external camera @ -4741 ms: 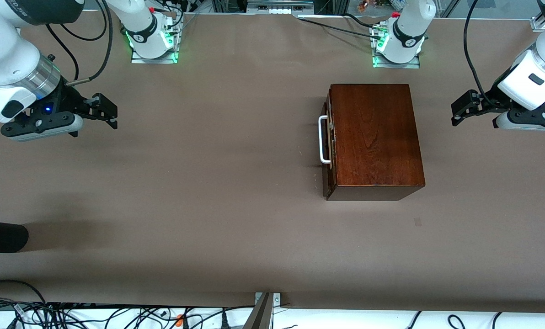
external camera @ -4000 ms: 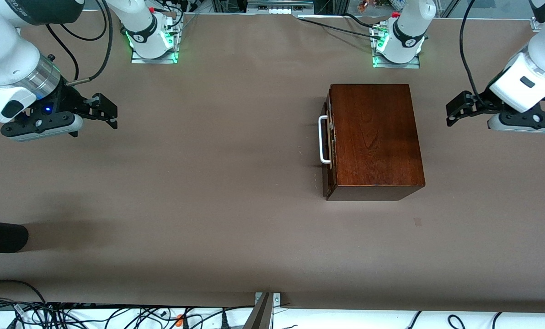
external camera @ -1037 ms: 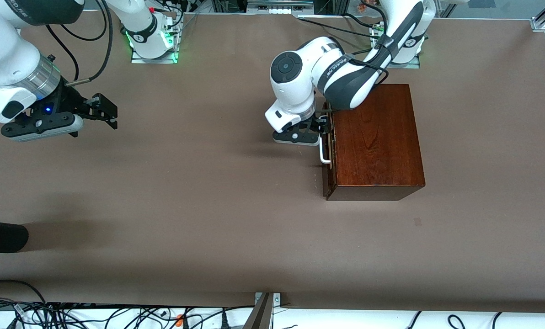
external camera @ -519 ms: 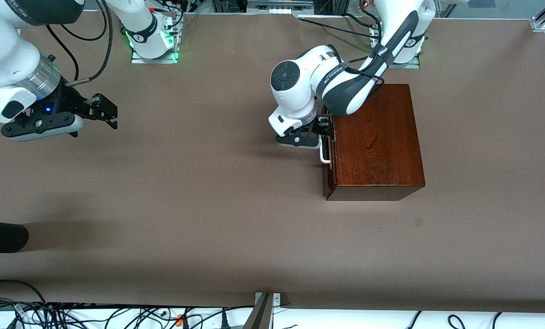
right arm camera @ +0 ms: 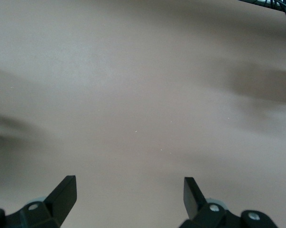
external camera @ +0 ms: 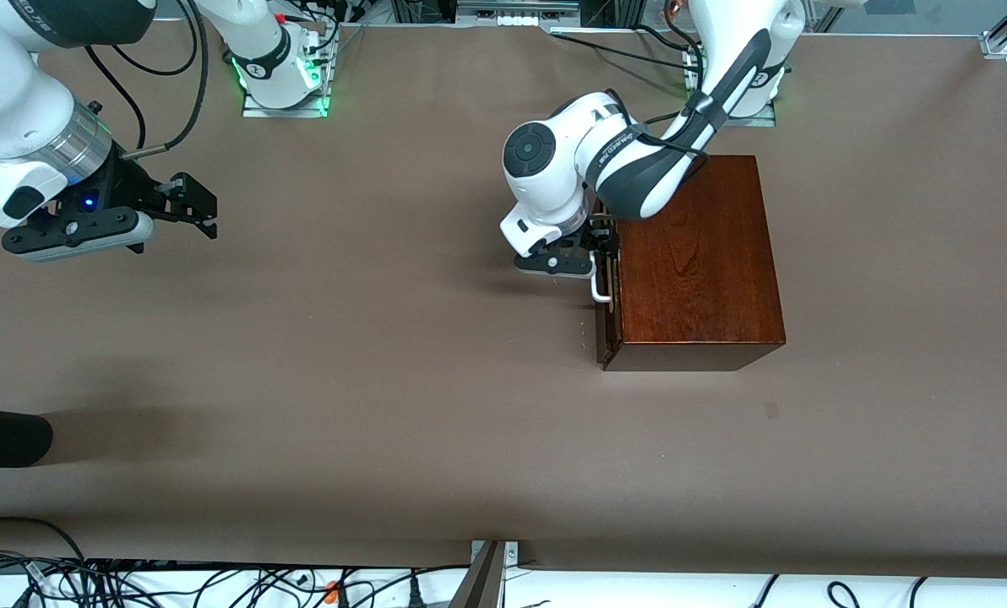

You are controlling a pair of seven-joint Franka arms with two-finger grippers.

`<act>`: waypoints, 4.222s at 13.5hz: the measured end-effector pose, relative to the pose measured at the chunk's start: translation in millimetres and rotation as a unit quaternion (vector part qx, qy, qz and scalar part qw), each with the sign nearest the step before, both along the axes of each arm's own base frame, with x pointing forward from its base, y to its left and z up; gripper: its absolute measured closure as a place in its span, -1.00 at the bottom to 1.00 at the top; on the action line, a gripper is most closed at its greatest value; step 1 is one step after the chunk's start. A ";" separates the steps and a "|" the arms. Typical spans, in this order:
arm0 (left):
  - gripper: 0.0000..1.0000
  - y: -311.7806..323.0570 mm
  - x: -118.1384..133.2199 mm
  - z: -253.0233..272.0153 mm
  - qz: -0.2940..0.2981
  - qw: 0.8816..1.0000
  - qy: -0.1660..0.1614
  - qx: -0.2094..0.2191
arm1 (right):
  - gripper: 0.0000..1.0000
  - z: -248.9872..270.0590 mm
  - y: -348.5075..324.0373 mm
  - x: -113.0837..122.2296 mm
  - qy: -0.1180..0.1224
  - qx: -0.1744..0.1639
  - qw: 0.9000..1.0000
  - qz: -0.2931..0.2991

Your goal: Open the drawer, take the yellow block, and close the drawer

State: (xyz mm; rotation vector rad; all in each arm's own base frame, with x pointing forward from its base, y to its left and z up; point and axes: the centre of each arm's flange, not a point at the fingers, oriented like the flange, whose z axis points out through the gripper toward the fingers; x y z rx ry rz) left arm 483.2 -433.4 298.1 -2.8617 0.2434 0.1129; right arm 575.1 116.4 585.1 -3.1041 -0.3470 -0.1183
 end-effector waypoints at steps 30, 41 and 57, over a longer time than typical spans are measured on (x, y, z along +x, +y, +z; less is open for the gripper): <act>-1.00 -87.8 -29.0 -9.8 0.006 0.996 -0.046 -0.070 | -1.00 -0.1 -3.2 0.6 0.000 0.000 1.000 -0.003; -1.00 -45.3 9.0 135.1 0.008 0.999 -0.032 -0.031 | -1.00 -0.1 -4.8 0.9 0.000 0.000 1.000 -0.004; -1.00 377.5 86.5 312.1 0.027 0.992 -0.016 -0.123 | -1.00 -73.1 207.4 -45.0 0.031 -0.014 0.983 0.183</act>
